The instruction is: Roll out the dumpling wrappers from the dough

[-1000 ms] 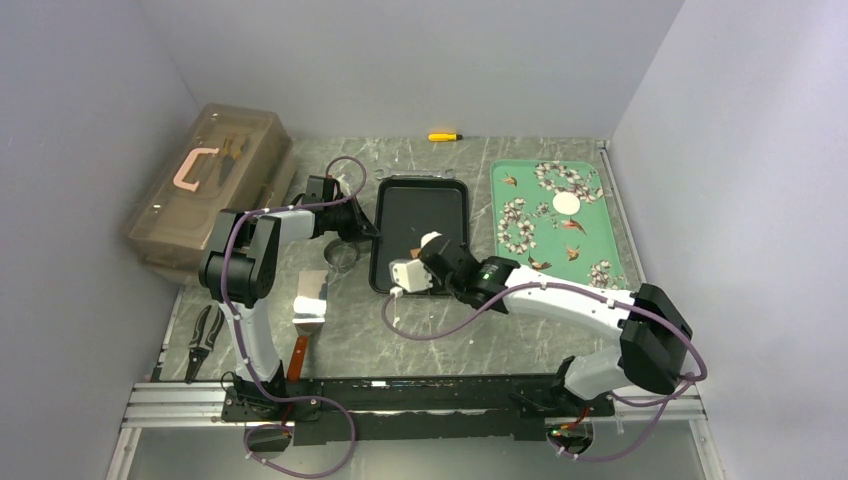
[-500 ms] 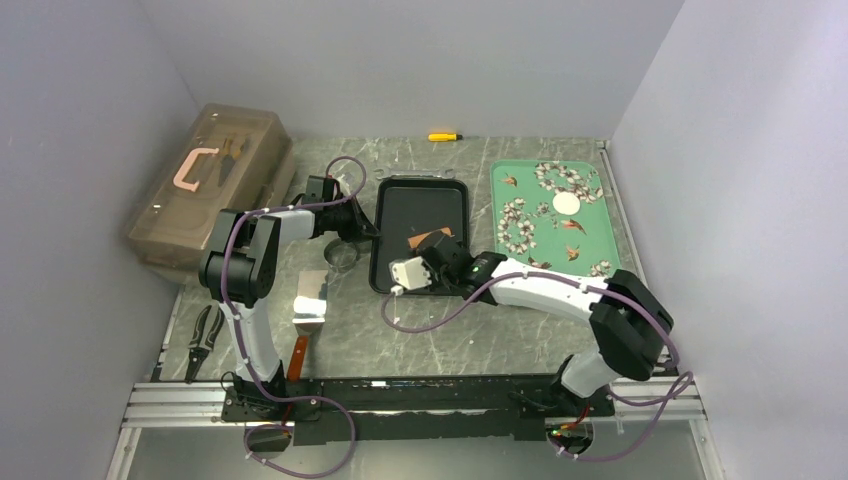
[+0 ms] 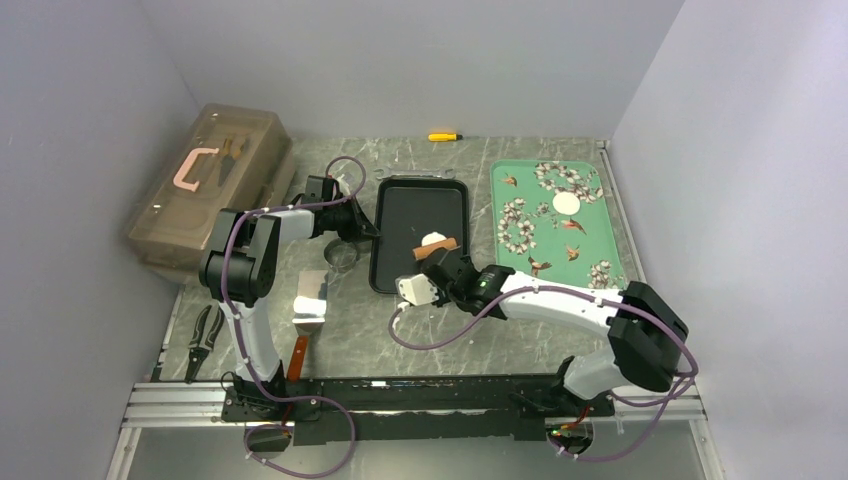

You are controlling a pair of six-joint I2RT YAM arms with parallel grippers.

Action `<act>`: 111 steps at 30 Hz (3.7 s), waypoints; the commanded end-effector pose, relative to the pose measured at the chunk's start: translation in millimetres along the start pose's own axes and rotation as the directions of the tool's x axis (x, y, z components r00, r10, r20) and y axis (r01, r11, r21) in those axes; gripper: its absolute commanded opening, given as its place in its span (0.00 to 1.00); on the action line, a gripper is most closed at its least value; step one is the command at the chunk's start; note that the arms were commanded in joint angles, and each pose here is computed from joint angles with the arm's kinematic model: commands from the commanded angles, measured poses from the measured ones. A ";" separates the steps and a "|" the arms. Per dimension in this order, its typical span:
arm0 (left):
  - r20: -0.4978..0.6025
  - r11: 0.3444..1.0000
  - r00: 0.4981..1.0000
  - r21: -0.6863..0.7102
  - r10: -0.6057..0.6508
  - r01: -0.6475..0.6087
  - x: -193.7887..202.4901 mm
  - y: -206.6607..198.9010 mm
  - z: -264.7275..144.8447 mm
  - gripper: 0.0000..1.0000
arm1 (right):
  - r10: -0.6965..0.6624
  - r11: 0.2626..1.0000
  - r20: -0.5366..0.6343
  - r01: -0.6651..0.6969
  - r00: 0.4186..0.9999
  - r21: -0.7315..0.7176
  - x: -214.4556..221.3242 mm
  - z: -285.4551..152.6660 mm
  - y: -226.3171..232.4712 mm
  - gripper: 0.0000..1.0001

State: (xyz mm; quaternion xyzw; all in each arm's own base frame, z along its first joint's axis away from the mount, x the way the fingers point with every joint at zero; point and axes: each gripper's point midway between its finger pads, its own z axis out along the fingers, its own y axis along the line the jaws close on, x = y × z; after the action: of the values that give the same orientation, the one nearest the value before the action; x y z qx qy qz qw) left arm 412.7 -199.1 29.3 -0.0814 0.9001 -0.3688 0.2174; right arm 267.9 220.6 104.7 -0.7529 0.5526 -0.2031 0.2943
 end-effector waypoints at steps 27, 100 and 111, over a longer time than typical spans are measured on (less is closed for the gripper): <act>-0.031 0.983 0.996 -0.165 -0.088 0.082 16.2 49.8 6.0 0.00 | -0.050 0.986 -0.021 0.046 0.999 -0.159 5.6 31.3 30.7 0.00; -0.010 0.982 0.996 -0.165 -0.091 0.088 9.7 51.1 -0.1 0.00 | 0.006 1.000 0.020 -0.007 1.000 0.025 -21.4 -16.2 -27.3 0.00; -0.014 0.981 0.995 -0.169 -0.095 0.091 11.2 53.7 1.3 0.00 | -0.078 0.997 -0.012 0.078 0.997 -0.016 -10.7 -43.2 0.4 0.00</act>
State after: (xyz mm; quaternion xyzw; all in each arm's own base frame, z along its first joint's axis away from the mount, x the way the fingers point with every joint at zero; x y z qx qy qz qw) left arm 413.2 -196.6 29.2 -0.0844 0.8985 -0.3746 0.2128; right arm 247.9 226.5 130.6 -0.7718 0.5311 -0.2063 0.2824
